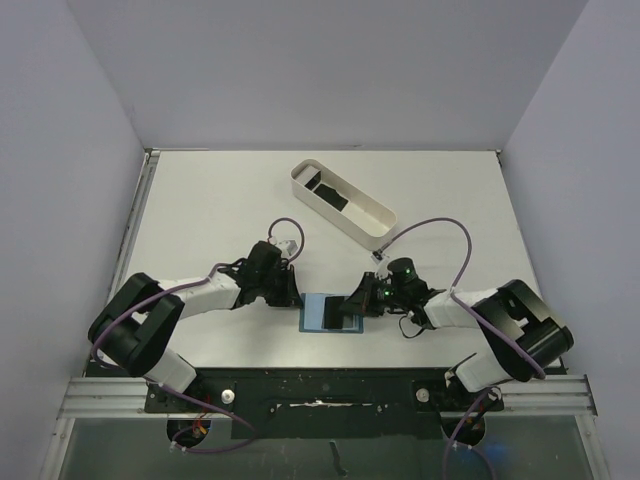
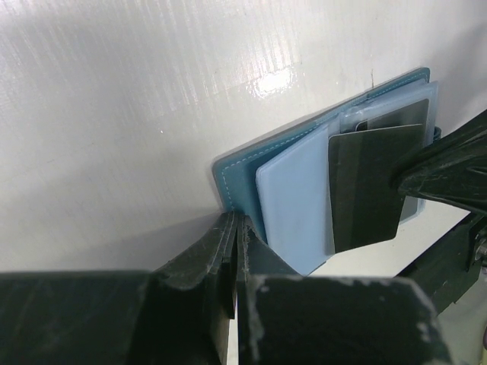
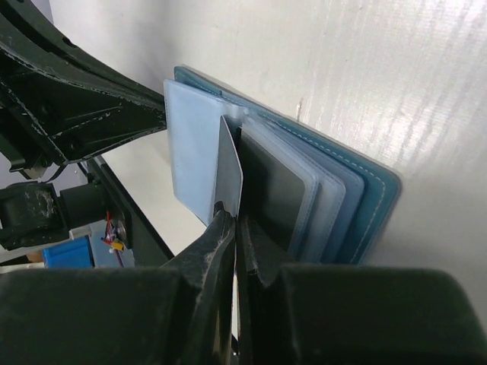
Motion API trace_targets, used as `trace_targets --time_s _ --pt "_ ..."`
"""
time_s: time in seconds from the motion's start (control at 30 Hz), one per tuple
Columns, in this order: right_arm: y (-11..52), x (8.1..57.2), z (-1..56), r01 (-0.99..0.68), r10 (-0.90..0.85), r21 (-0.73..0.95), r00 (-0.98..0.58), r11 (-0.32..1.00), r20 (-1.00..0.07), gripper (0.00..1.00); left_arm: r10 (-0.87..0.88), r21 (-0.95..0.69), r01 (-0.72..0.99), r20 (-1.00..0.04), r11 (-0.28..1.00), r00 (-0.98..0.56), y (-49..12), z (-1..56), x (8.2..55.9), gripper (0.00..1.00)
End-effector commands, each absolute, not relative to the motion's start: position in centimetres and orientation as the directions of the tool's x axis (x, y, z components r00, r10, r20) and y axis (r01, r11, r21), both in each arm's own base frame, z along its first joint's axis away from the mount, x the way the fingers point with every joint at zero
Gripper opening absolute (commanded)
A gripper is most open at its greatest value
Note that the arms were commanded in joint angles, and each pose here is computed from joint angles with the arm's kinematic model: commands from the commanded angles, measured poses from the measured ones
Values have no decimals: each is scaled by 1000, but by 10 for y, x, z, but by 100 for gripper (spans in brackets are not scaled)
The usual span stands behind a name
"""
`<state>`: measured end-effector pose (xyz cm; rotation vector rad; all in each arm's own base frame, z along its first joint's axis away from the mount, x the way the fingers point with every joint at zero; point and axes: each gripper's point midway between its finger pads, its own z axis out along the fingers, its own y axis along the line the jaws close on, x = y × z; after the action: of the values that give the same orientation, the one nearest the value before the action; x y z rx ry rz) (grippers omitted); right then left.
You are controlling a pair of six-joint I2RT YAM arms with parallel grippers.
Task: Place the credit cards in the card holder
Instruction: Insert the credit card into the card holder.
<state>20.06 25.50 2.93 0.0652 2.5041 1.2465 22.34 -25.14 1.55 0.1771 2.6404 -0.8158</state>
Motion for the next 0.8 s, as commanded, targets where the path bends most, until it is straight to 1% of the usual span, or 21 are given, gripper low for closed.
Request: trace_targets --time_s 0.0,0.17,0.37,0.6,0.77 --pt "264 202 27 -155 147 777 -941 610 -304 0 8 -507 225 -394 832 -919 -250 10 220 0" --pt "270 200 24 -154 142 775 -943 613 -300 0 2 -520 220 -387 825 -922 -255 8 213 0" --pt "273 203 22 -138 160 768 -941 626 -299 0 -30 -523 174 -359 834 -933 -250 1 205 0" --pt "270 210 26 -127 201 758 -924 639 -324 0 -64 -515 150 -374 844 -925 -241 4 201 0" --pt "265 213 28 -117 225 756 -916 644 -333 0 -63 -501 136 -360 855 -931 -236 -5 197 0"
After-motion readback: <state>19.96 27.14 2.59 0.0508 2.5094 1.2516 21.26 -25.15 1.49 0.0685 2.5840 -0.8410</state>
